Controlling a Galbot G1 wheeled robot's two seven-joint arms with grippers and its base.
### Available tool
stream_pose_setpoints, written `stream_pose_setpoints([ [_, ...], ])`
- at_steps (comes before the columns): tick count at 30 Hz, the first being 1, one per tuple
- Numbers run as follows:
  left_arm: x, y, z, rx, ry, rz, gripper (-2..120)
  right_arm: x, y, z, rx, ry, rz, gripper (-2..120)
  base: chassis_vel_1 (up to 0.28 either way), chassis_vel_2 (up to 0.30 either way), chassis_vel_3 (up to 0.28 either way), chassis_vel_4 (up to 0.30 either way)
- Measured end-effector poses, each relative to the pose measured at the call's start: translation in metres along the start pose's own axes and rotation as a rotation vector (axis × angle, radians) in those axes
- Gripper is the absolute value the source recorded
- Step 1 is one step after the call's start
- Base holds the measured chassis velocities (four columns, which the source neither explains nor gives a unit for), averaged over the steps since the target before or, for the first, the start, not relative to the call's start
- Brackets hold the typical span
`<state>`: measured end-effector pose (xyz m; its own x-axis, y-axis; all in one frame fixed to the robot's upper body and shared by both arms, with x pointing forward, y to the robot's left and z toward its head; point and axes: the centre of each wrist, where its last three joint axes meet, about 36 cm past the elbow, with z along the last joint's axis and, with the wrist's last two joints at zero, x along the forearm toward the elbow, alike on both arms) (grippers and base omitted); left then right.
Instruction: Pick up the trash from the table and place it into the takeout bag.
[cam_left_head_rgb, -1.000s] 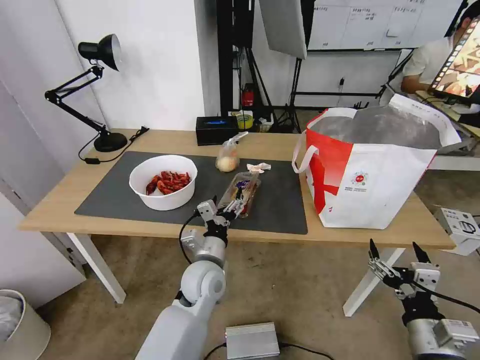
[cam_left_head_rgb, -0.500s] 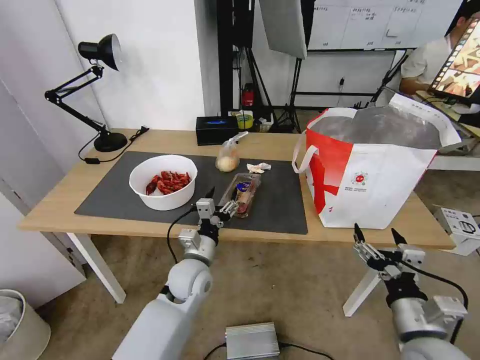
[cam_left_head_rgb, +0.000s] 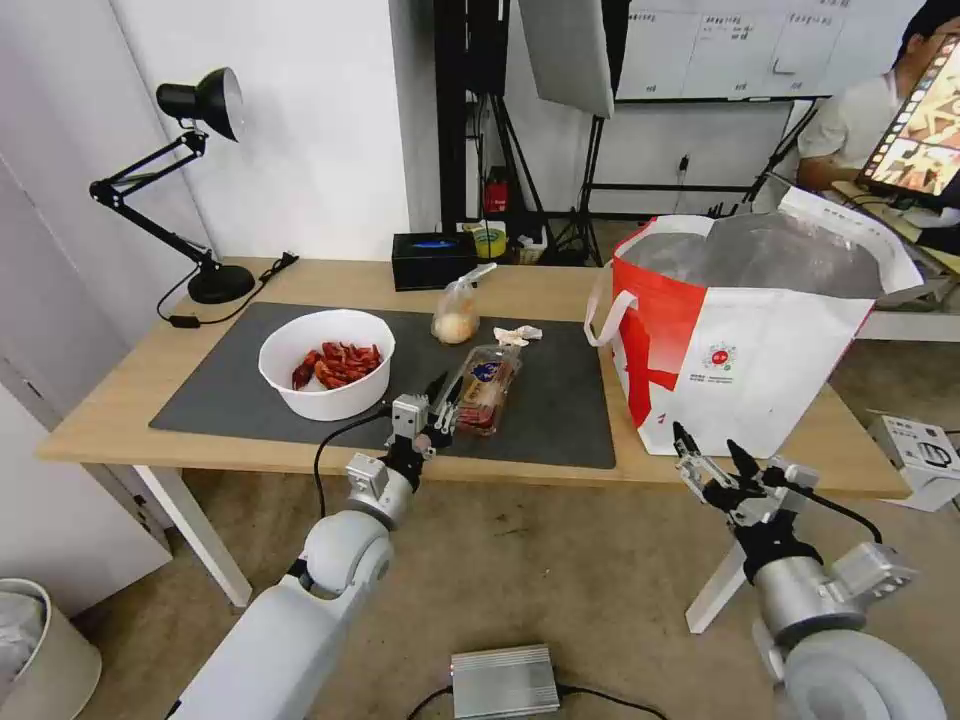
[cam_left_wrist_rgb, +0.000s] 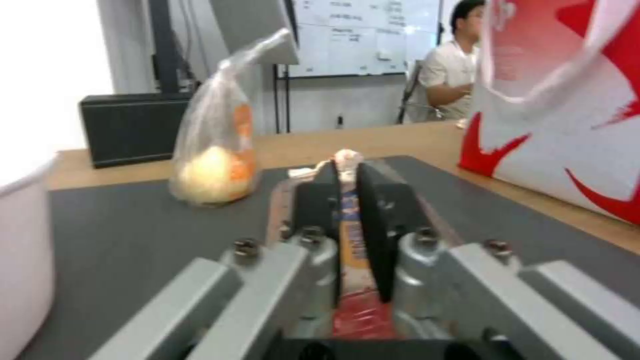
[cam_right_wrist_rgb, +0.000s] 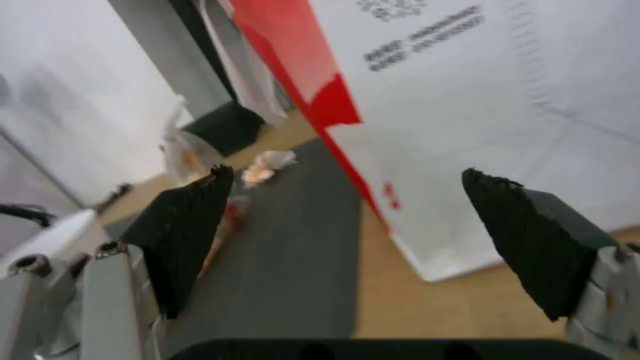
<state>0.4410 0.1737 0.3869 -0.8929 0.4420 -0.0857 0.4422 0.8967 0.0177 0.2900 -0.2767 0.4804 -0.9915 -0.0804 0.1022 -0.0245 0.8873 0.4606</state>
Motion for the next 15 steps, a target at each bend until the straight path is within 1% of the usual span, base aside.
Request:
stream_pose_setpoints([
  [1,-0.001,0.0,0.001,-0.009,0.006,0.014,0,-0.005,0.003,-0.003,-0.033,0.003,-0.012,88,0.0,0.0,0.0,0.0],
  [2,-0.002,0.001,0.002,-0.019,0.012,0.026,0,-0.011,0.006,-0.007,-0.059,0.004,-0.023,88,0.0,0.0,0.0,0.0],
  [3,-0.002,0.001,0.002,-0.019,0.012,0.026,0,-0.011,0.006,-0.007,-0.059,0.004,-0.023,88,0.0,0.0,0.0,0.0],
  [6,-0.008,0.007,0.002,-0.05,0.017,0.045,0,-0.025,0.012,-0.011,-0.102,0.006,-0.045,87,0.0,0.0,0.0,0.0],
  [10,-0.012,0.011,-0.001,-0.068,0.023,0.059,0,-0.036,0.018,-0.01,-0.134,0.017,-0.059,88,0.0,0.0,0.0,0.0],
  [15,-0.016,0.015,0.0,-0.098,0.032,0.081,0,-0.049,0.022,-0.009,-0.165,0.029,-0.068,89,0.0,0.0,0.0,0.0],
])
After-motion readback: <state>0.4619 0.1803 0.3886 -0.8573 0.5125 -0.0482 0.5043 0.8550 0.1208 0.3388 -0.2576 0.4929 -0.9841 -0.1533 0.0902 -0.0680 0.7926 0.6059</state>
